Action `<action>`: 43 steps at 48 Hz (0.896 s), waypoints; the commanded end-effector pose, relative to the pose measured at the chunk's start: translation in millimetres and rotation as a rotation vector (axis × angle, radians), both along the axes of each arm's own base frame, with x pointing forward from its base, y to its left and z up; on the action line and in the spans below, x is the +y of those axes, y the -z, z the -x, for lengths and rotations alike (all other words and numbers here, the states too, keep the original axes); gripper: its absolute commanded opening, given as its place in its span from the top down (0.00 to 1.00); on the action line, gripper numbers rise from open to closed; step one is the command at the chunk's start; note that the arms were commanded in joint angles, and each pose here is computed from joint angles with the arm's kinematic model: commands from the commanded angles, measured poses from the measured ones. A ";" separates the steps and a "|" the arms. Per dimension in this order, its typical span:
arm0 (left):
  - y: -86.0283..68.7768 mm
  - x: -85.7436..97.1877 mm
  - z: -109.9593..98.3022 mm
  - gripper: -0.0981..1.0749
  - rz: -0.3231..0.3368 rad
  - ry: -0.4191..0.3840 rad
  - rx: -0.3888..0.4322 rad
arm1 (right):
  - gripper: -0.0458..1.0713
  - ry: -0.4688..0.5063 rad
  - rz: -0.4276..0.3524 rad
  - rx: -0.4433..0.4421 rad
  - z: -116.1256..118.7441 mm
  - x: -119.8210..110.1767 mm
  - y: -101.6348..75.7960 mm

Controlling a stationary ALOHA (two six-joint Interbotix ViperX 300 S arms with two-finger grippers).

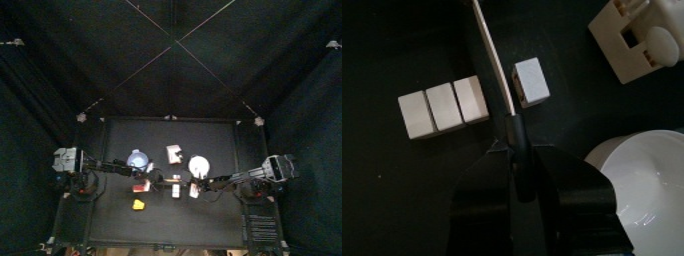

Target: Cut sushi roll

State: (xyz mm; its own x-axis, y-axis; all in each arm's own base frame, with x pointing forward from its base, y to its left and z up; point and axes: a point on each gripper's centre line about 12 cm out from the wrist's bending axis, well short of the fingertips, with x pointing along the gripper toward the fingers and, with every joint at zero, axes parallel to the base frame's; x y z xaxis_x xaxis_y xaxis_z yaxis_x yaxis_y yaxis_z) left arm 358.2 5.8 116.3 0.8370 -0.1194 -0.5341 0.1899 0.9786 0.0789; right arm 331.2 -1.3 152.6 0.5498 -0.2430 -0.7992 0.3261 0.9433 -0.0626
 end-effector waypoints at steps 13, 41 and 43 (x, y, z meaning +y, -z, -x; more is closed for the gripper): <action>-1.2 -29.0 3.3 0.72 -0.011 0.091 0.000 | 0.64 -0.041 -0.015 -0.055 4.9 19.0 -19.2; 12.4 -37.5 -0.4 0.72 0.011 0.090 0.036 | 0.64 -0.025 -0.056 -0.016 11.4 26.2 -7.0; 12.5 -37.3 -0.3 0.72 0.012 0.087 0.038 | 0.64 -0.026 -0.057 -0.015 11.3 26.3 -6.6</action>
